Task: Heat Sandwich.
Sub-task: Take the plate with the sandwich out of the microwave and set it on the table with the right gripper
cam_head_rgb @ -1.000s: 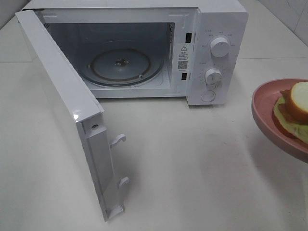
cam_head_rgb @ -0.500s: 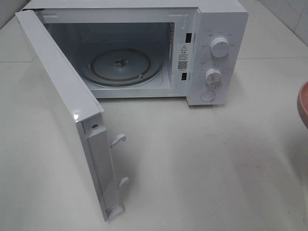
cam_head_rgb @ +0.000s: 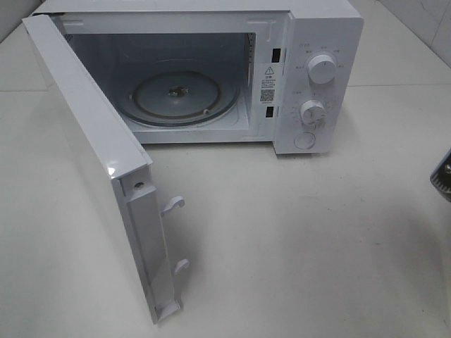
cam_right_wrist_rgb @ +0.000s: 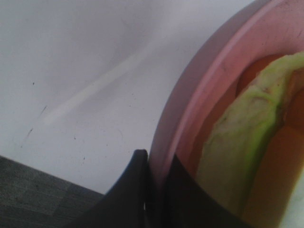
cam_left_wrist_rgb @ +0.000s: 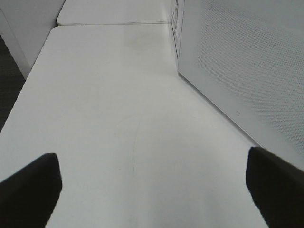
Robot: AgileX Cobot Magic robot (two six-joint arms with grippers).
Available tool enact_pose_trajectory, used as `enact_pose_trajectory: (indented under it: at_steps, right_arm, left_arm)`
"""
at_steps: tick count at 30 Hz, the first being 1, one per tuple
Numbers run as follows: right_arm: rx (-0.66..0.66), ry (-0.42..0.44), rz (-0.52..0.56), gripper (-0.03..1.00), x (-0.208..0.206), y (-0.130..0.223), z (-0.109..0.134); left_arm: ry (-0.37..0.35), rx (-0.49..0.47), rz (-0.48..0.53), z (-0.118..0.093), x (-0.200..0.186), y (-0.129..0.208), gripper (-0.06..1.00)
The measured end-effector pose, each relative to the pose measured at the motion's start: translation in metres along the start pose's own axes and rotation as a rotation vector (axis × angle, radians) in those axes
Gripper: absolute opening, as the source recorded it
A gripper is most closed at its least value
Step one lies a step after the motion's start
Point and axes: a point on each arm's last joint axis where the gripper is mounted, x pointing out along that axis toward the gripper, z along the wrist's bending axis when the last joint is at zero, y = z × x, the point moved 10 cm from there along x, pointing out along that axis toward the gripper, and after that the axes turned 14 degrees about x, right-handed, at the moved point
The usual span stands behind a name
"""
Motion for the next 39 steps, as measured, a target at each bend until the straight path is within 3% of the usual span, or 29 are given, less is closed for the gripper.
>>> enact_pose_trajectory:
  at_steps: [16,21,30,39]
  right_arm:
    - [0.144,0.061,0.117,0.06,0.031,-0.039,0.002]
    - [0.204,0.057,0.099,0.06,0.042,-0.052,-0.004]
    - [0.311,0.060,0.131,0.06,0.074,-0.054,-0.019]
    - [0.324,0.070,0.160,0.06,0.103,-0.054,-0.018]
  left_arm:
    - [0.000,0.000,0.000,0.000,0.000,0.000,0.99]
    - [0.000,0.000,0.000,0.000,0.000,0.000,0.99]
    - [0.000,0.000,0.000,0.000,0.000,0.000,0.99]
    - [0.000,0.000,0.000,0.000,0.000,0.000,0.99]
